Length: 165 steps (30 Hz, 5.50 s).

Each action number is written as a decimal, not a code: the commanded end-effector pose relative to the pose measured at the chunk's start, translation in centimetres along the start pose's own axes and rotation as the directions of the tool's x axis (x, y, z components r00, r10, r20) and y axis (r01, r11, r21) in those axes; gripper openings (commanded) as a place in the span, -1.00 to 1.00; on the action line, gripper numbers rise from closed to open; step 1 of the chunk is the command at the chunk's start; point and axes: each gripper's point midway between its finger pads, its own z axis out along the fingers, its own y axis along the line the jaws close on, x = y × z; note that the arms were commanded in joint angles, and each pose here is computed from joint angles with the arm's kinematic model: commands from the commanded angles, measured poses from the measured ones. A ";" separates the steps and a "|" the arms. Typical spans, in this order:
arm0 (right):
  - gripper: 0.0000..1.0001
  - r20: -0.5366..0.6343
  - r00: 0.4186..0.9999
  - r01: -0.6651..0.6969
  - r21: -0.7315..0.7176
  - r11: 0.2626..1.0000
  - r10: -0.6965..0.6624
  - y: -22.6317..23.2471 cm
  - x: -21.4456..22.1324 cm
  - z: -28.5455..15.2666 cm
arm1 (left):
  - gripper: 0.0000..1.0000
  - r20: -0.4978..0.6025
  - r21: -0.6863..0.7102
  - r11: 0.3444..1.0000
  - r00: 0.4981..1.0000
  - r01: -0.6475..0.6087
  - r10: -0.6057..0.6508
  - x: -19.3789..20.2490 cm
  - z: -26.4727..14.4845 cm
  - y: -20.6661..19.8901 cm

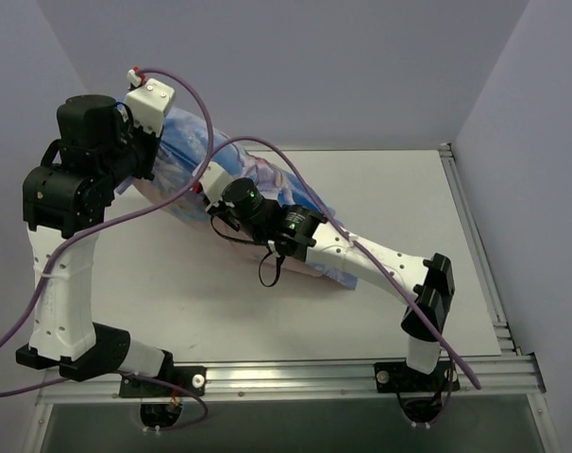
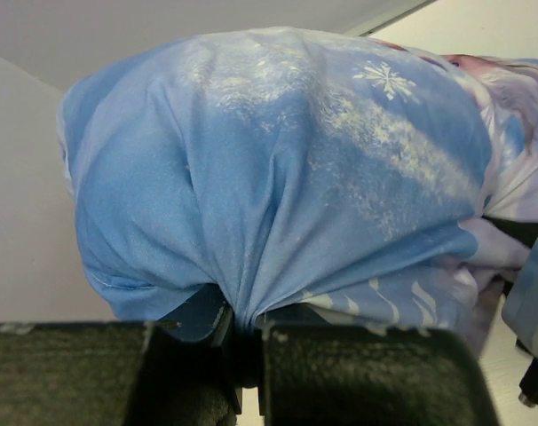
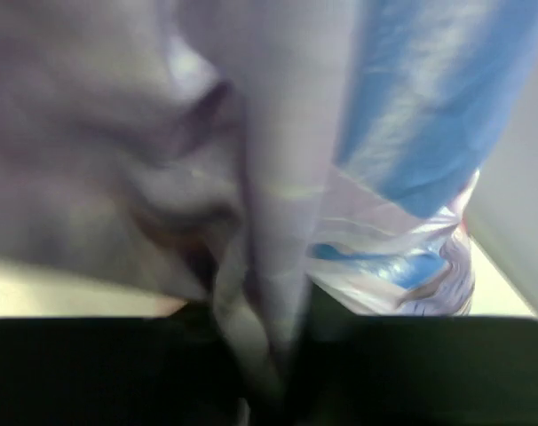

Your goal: Remove the pillowcase from the pillow

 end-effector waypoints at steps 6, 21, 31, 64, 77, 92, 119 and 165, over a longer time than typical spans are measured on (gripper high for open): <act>-1.00 0.098 0.900 -0.224 -0.733 0.643 0.424 13.2 -12.4 -6.3 | -0.95 0.482 -0.310 0.931 0.876 0.192 -0.020 -9.3 -14.0 8.6; -1.00 -0.262 0.466 -0.777 -0.579 0.249 0.845 -5.1 2.2 3.2 | 0.88 0.215 0.056 0.993 0.972 -0.104 0.090 -6.0 2.0 -0.1; 0.99 -0.355 0.514 -0.837 -0.010 0.546 0.781 -19.7 20.5 14.9 | 0.88 0.019 0.349 0.919 0.981 -0.186 0.191 1.7 9.2 -9.1; 0.78 -0.103 0.187 -0.981 0.029 0.191 0.977 -8.9 23.4 -6.3 | -0.95 -0.016 0.632 0.717 0.920 -0.294 0.392 9.3 16.9 -34.8; 0.91 -0.163 0.157 -0.974 0.139 0.180 0.974 -7.5 27.9 -1.4 | -0.95 -0.127 0.428 0.901 0.982 -0.073 0.139 7.0 19.8 -28.3; -1.00 -0.008 0.437 -0.895 -0.101 0.434 0.899 -13.9 12.5 -2.2 | -0.95 -0.276 0.144 0.984 0.951 -0.104 0.141 13.2 26.8 -18.3; 0.41 -0.090 0.407 -0.913 -0.002 0.409 0.909 -15.7 18.9 -1.1 | -0.02 -0.364 0.180 0.980 0.920 -0.085 0.146 17.9 28.3 -11.5; 0.61 -0.135 0.305 -0.951 0.005 0.309 0.943 -14.0 24.7 -0.3 | -0.95 0.012 0.358 0.895 0.960 -0.267 0.281 4.1 21.2 -27.9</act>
